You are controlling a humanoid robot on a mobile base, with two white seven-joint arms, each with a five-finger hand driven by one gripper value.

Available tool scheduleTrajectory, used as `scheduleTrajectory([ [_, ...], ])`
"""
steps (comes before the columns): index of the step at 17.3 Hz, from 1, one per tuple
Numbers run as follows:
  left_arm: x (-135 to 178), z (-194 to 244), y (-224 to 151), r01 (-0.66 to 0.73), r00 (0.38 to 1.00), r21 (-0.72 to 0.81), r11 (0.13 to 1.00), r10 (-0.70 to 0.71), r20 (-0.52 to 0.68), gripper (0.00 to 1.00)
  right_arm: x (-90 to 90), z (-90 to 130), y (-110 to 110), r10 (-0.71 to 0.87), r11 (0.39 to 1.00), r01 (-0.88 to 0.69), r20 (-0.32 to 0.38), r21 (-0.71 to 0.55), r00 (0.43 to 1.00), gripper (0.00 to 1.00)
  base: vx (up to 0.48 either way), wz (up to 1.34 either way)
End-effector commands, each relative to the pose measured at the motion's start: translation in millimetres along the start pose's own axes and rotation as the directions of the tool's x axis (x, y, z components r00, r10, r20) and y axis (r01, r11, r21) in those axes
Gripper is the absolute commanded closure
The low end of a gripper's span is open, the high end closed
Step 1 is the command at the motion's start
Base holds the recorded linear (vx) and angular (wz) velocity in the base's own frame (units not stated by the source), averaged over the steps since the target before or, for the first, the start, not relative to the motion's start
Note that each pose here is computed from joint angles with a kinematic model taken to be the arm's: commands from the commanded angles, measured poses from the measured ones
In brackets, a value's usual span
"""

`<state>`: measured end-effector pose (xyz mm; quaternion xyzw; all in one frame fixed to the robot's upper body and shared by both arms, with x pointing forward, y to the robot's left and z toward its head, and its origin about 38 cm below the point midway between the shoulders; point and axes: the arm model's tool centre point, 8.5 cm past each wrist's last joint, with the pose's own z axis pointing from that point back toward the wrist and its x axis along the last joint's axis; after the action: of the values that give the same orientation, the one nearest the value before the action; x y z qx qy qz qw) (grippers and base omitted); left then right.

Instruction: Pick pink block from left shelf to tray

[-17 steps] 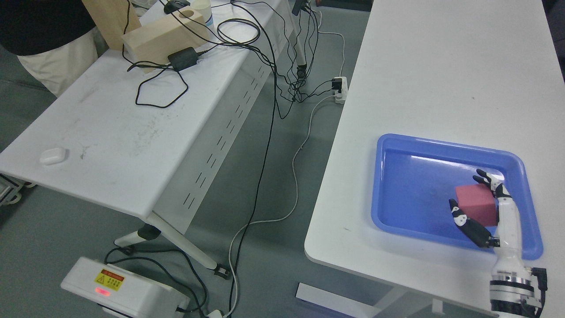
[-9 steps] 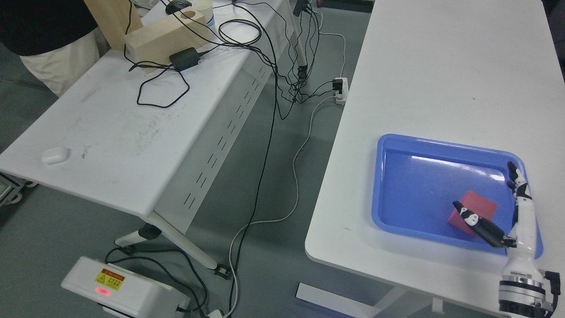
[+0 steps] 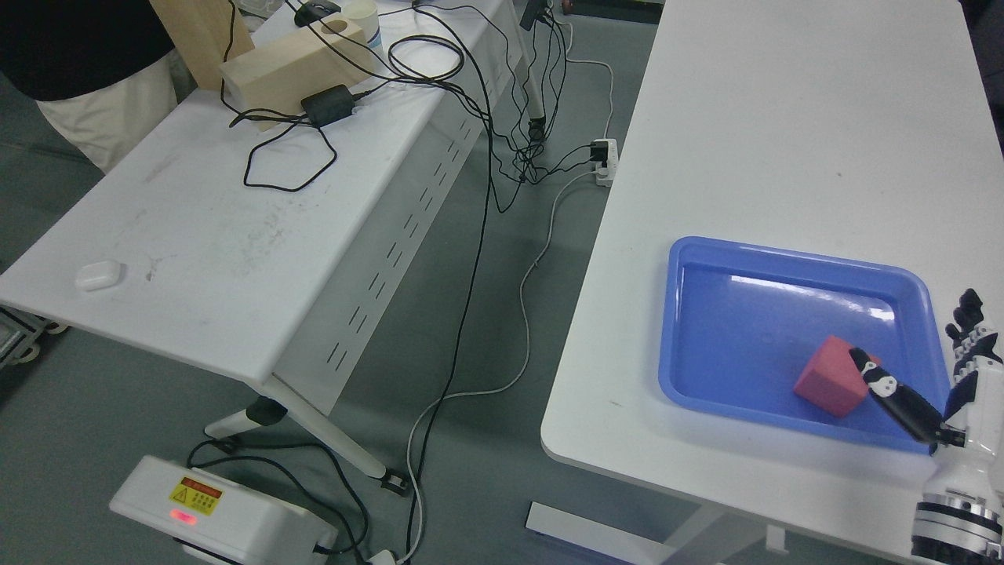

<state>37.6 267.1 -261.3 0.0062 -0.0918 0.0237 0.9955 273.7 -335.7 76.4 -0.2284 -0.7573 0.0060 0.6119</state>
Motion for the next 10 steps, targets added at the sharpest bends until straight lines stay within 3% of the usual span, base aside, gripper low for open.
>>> scheduleTrajectory([
  [1, -5.4, 1.6, 11.6, 0.004, 1.0, 0.018, 1.0, -0.004, -0.01, 0.0, -3.5, -0.2, -24.0, -0.006, 0.999, 0.005, -0.021, -0.051, 1.0, 0.0, -0.029, -0.02],
  [10, -5.4, 1.6, 11.6, 0.004, 1.0, 0.018, 1.0, -0.004, -0.01, 0.0, -9.6, 2.8, -29.0, -0.001, 0.998, -0.002, -0.063, -0.059, 0.998, 0.0, -0.145, -0.1],
])
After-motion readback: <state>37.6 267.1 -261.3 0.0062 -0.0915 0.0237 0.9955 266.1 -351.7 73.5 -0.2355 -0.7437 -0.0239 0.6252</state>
